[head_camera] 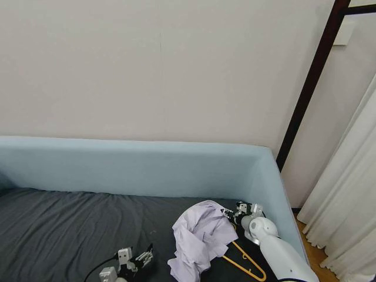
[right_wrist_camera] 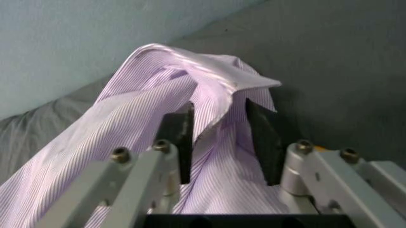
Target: Pick up the clothes from the sofa and hang them on the clothes hanger.
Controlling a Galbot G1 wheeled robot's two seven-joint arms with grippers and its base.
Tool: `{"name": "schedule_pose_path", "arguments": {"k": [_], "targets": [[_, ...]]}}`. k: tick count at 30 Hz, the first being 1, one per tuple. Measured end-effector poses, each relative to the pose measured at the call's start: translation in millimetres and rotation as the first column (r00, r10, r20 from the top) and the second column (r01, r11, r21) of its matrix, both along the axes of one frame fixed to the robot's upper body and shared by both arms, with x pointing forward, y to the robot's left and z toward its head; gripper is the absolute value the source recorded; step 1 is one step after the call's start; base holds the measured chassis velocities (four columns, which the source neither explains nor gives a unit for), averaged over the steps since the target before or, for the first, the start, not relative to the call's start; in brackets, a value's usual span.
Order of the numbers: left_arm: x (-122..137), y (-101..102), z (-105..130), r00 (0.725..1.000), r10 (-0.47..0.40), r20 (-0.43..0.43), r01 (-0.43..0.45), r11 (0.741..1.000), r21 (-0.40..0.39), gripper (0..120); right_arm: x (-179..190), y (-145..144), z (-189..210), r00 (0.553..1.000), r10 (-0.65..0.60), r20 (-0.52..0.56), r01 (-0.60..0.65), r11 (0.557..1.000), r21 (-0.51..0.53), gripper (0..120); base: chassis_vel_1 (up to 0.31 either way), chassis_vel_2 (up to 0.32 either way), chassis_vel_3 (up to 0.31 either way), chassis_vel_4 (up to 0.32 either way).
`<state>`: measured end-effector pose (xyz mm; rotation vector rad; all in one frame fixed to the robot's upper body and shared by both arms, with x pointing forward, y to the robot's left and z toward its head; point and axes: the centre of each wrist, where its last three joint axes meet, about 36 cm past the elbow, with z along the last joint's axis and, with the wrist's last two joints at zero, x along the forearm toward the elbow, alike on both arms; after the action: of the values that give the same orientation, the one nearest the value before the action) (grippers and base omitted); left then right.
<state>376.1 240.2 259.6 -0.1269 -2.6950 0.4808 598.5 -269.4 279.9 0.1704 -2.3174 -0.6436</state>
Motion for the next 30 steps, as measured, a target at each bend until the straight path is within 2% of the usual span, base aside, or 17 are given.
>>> {"name": "schedule_pose_path", "arguments": {"k": [4, 5, 8, 10, 15, 18, 24, 30], "targets": [[21, -20, -8, 1.0, -0.017, -0.025, 0.016, 0.999, -0.034, 99, -2, 3, 0, 1.0, 0.011, 0.003, -0.011, 1.0, -0.003, 14, 0.0, 0.0, 0.0, 0.0], [21, -20, -8, 1.0, -0.017, -0.025, 0.016, 0.999, -0.034, 99, -2, 3, 0, 1.0, 0.011, 0.003, -0.011, 1.0, -0.003, 14, 0.0, 0.0, 0.0, 0.0], [27, -24, -20, 0.997, -0.033, -0.068, 0.028, 0.998, -0.062, 99, -2, 6, 0, 1.0, 0.031, 0.005, -0.031, 0.999, -0.011, 0, 0.0, 0.0, 0.0, 0.0], [28, -26, -22, 0.997, -0.035, -0.075, 0.029, 0.997, -0.077, 99, -2, 7, 0, 0.999, 0.035, 0.005, -0.034, 0.999, -0.013, 0, 0.0, 0.0, 0.0, 0.0], [49, -50, -21, 0.996, 0.0, -0.089, -0.019, 0.976, -0.215, 98, -2, 2, 0, 0.999, 0.041, 0.009, -0.041, 0.999, -0.03, 0, 0.0, 0.0, 0.0, 0.0], [58, -58, -20, 0.996, 0.013, -0.093, -0.036, 0.969, -0.245, 98, -3, 1, 0, 0.999, 0.043, 0.01, -0.042, 0.998, -0.036, 0, 0.0, 0.0, 0.0, 0.0], [72, -78, -26, 0.994, 0.009, -0.106, -0.036, 0.966, -0.257, 98, -3, -1, 0, 0.999, 0.043, 0.012, -0.042, 0.998, -0.042, 0, 0.0, 0.0, 0.0, 0.0], [81, -81, -31, 0.993, 0.018, -0.115, -0.045, 0.969, -0.243, 89, -5, -5, -1, 0.999, 0.041, 0.011, -0.04, 0.998, -0.047, 0, 0.0, 0.0, 0.0, 0.0]]}}
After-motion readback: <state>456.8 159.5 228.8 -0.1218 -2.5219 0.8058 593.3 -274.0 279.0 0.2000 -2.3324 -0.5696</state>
